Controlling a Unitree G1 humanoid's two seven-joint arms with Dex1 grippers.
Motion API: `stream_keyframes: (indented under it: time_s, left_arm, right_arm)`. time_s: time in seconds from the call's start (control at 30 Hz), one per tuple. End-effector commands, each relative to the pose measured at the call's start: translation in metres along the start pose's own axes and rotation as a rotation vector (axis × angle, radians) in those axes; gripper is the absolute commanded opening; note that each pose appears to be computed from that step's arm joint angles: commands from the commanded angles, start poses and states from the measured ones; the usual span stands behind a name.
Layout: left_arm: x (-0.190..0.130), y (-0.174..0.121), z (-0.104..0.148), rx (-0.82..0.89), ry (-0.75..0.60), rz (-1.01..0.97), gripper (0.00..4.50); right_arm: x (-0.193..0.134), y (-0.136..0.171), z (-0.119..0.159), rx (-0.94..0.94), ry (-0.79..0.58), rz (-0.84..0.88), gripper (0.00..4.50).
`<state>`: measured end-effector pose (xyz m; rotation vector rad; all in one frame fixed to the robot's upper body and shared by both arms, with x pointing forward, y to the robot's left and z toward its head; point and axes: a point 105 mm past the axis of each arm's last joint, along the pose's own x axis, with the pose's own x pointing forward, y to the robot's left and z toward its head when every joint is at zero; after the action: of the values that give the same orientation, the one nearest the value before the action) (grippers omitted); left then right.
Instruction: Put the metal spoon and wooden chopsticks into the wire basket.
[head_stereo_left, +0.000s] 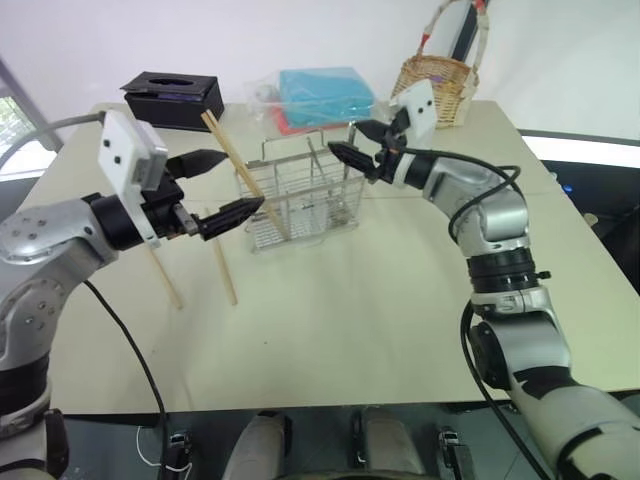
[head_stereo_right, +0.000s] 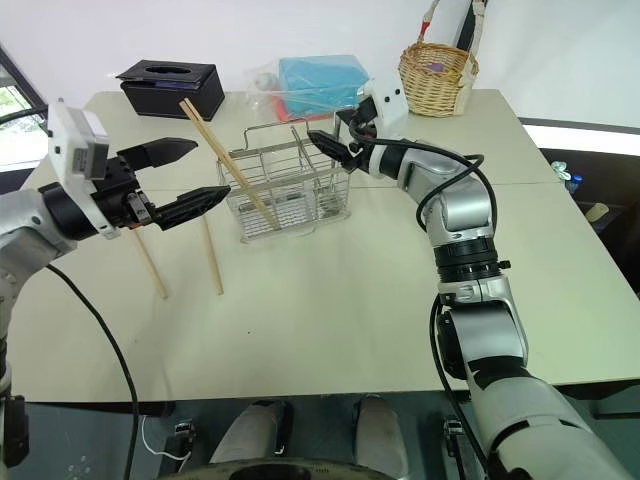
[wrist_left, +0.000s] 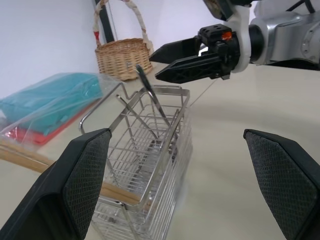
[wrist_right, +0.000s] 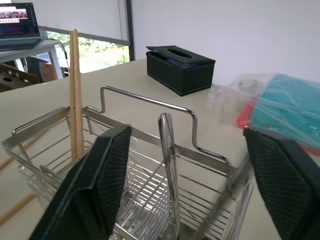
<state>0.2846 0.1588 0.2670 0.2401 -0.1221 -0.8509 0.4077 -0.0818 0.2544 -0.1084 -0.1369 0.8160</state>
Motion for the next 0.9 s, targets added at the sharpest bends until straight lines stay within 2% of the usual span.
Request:
stream_keyframes:
  time_s: [0.03,0.13,0.3,0.4,0.53,0.7,0.77,0.9]
  left_arm:
    - [-0.004,0.01,0.016,0.028,-0.062,0.066,4.5]
    - [-0.011,0.027,0.024,-0.011,-0.106,0.175,4.5]
    - [-0.045,0.089,0.025,-0.158,-0.147,0.6,4.5]
    - [-0.072,0.124,-0.001,-0.321,-0.06,0.913,4.5]
    - [-0.1,0.141,-0.043,-0.555,0.095,1.156,4.5]
    - [-0.105,0.143,-0.094,-0.709,0.368,1.243,4.5]
    - [-0.098,0.14,-0.112,-0.797,0.448,1.24,4.5]
    - [-0.089,0.138,-0.133,-0.852,0.561,1.242,4.5]
  right_arm:
    - [-0.015,-0.006,0.035,-0.074,-0.081,0.002,3.46]
    - [-0.028,-0.005,0.051,-0.131,-0.097,0.058,3.46]
    - [-0.071,0.021,0.071,-0.215,-0.077,0.34,3.46]
    - [-0.099,0.041,0.064,-0.233,-0.013,0.492,3.46]
    - [-0.122,0.06,0.047,-0.181,0.069,0.579,3.46]
    - [-0.137,0.081,0.026,-0.127,0.124,0.63,3.46]
    - [-0.136,0.084,0.024,-0.111,0.114,0.617,3.46]
    - [-0.134,0.089,0.022,-0.085,0.099,0.587,3.46]
